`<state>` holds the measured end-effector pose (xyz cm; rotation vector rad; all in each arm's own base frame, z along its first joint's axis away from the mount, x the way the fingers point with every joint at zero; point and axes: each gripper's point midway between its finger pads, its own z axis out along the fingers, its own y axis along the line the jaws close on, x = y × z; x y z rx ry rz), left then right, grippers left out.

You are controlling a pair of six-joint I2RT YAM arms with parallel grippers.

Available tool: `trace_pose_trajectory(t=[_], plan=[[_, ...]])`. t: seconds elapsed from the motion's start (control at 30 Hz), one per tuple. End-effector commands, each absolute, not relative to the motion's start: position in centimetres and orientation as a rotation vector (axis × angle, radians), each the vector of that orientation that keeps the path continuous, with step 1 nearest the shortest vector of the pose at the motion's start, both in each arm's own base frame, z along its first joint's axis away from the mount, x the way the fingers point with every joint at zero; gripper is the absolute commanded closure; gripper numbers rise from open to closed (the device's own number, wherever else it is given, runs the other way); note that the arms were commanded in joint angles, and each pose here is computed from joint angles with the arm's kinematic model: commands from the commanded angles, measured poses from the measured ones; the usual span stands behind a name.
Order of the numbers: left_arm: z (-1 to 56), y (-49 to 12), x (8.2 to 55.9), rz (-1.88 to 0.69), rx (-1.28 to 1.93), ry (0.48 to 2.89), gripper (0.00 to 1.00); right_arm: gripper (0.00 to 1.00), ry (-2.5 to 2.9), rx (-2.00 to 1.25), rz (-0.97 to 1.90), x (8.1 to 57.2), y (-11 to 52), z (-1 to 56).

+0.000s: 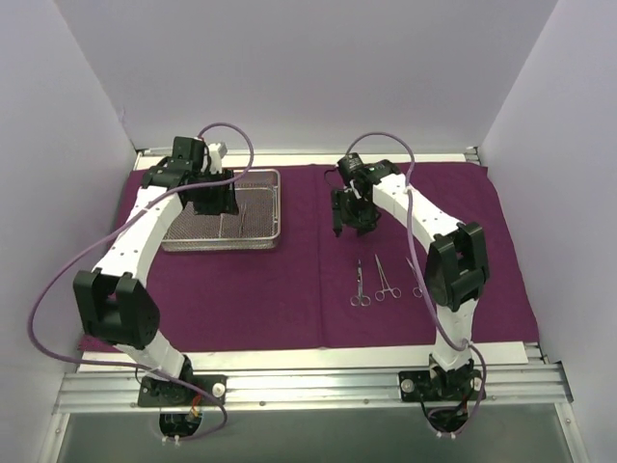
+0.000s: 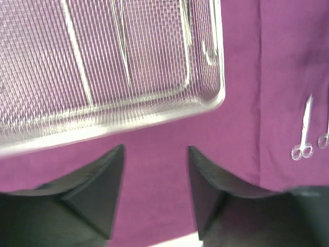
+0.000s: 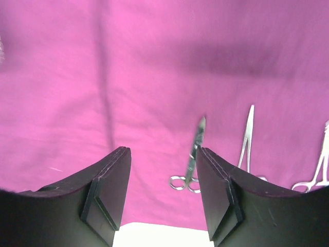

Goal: Open and lay out the surgical kit
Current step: Place the medical item in the surgical kit, then pick up the medical item from the container.

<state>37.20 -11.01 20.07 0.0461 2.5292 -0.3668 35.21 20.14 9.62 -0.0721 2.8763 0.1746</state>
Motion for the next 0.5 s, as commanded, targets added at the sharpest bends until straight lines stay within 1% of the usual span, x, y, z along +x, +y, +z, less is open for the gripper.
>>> trace_pose_trajectory(t=[0.0, 0.03, 0.07, 0.1, 0.13, 0.17, 0.23, 0.27, 0.37, 0.47], plan=[[20.0, -11.5, 42.7, -0.342, 0.159, 2.45, 0.43, 0.46, 2.854, -0.114, 0.097, 35.4, 19.3, 12.6], [19.3, -11.6, 43.5, -0.336, 0.156, 2.467, 0.49, 0.46, 2.834, -0.117, 0.113, 35.7, 19.5, 13.4], [16.9, -11.9, 44.5, -0.328, 0.158, 2.525, 0.51, 0.46, 2.817, -0.12, 0.139, 35.9, 19.8, 13.7], [17.7, -11.8, 45.5, -0.295, 0.15, 2.515, 0.53, 0.46, 2.805, -0.112, 0.173, 35.8, 20.1, 14.3], [17.1, -11.7, 46.2, -0.276, 0.141, 2.527, 0.53, 0.46, 2.812, -0.105, 0.187, 35.4, 20.1, 14.1], [15.1, -11.9, 46.9, -0.256, 0.141, 2.568, 0.53, 0.46, 2.814, -0.101, 0.205, 35.1, 20.2, 14.0], [14.9, -11.7, 48.3, -0.219, 0.115, 2.571, 0.51, 0.46, 2.789, -0.088, 0.271, 34.7, 20.6, 14.4], [13.1, -11.7, 48.7, -0.205, 0.099, 2.609, 0.51, 0.46, 2.818, -0.083, 0.266, 33.9, 20.3, 13.3], [10.7, -11.0, 49.7, -0.141, 0.032, 2.644, 0.47, 0.46, 2.835, -0.072, 0.253, 33.4, 19.7, 12.6], [8.9, -10.7, 50.0, -0.1, -0.014, 2.666, 0.45, 0.46, 2.837, -0.054, 0.232, 33.5, 18.8, 12.8]])
